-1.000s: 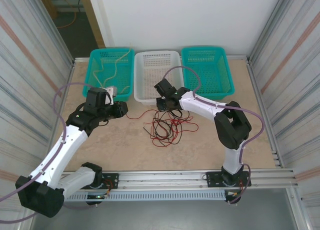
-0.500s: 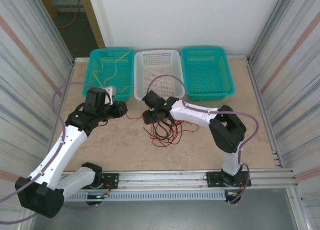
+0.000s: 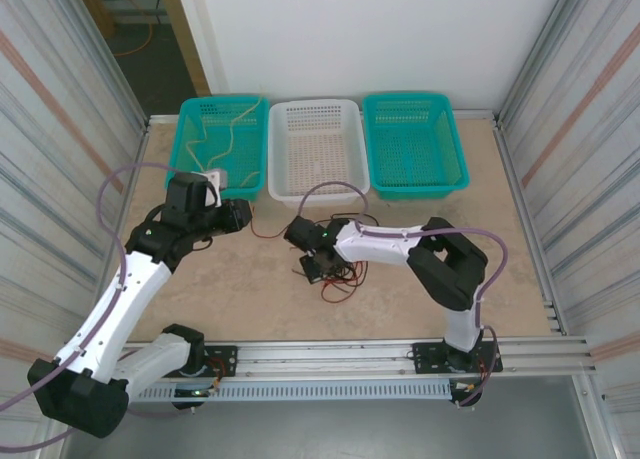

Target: Untangle the cables

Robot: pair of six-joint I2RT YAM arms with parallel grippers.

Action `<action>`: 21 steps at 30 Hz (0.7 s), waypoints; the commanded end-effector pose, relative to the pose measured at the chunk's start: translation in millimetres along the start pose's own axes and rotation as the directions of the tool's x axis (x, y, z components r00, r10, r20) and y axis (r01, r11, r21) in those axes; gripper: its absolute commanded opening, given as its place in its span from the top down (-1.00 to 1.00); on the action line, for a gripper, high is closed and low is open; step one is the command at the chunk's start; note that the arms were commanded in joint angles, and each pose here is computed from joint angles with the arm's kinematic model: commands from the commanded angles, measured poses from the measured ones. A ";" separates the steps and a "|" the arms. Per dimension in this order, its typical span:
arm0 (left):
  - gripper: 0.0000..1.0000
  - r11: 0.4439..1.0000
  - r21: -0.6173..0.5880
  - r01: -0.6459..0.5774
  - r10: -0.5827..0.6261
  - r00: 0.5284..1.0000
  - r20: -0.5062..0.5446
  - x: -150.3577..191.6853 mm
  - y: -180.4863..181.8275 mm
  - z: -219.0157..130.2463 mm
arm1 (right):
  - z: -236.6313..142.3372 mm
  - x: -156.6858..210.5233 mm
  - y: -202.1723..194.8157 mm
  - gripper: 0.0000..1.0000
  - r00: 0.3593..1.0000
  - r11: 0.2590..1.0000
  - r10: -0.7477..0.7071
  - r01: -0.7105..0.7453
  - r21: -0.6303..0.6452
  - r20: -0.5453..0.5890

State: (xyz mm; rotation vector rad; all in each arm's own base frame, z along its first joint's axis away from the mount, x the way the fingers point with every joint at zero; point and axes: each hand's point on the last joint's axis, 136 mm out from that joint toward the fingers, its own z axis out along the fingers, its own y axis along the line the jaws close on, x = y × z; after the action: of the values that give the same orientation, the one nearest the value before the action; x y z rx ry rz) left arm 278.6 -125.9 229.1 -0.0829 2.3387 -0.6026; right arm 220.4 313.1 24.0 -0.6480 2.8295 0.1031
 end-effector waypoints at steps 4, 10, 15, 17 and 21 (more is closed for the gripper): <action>0.25 1.000 0.009 0.015 -0.015 0.998 0.054 -8.1 -1.6 -11.5 | -39.8 18.1 -69.3 1.00 0.990 0.984 0.136 -0.140 0.107 0.044; 0.25 1.000 0.010 0.006 -0.006 1.000 0.031 1.2 1.9 -6.8 | -57.2 30.1 -112.6 0.91 0.966 0.958 0.247 -0.255 0.128 0.080; 0.27 1.000 0.026 0.011 -0.011 1.000 0.011 4.0 0.7 -0.4 | -81.5 22.8 -121.1 0.18 0.960 0.956 0.238 -0.258 0.137 0.149; 0.27 1.000 0.027 0.014 -0.014 1.000 0.007 6.2 1.5 0.9 | -91.8 14.9 -121.7 -0.10 0.955 0.957 0.232 -0.258 0.130 0.186; 0.27 1.000 0.021 0.018 -0.018 1.000 0.003 11.7 5.3 1.4 | -102.5 -8.9 -104.9 -0.23 0.945 0.973 0.213 -0.229 0.035 0.247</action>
State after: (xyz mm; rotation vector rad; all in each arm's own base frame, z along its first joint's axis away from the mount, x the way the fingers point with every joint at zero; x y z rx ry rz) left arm 273.6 -124.8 218.3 -0.0918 2.3425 -0.6171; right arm 240.0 195.2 101.3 -0.2574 2.7199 0.0396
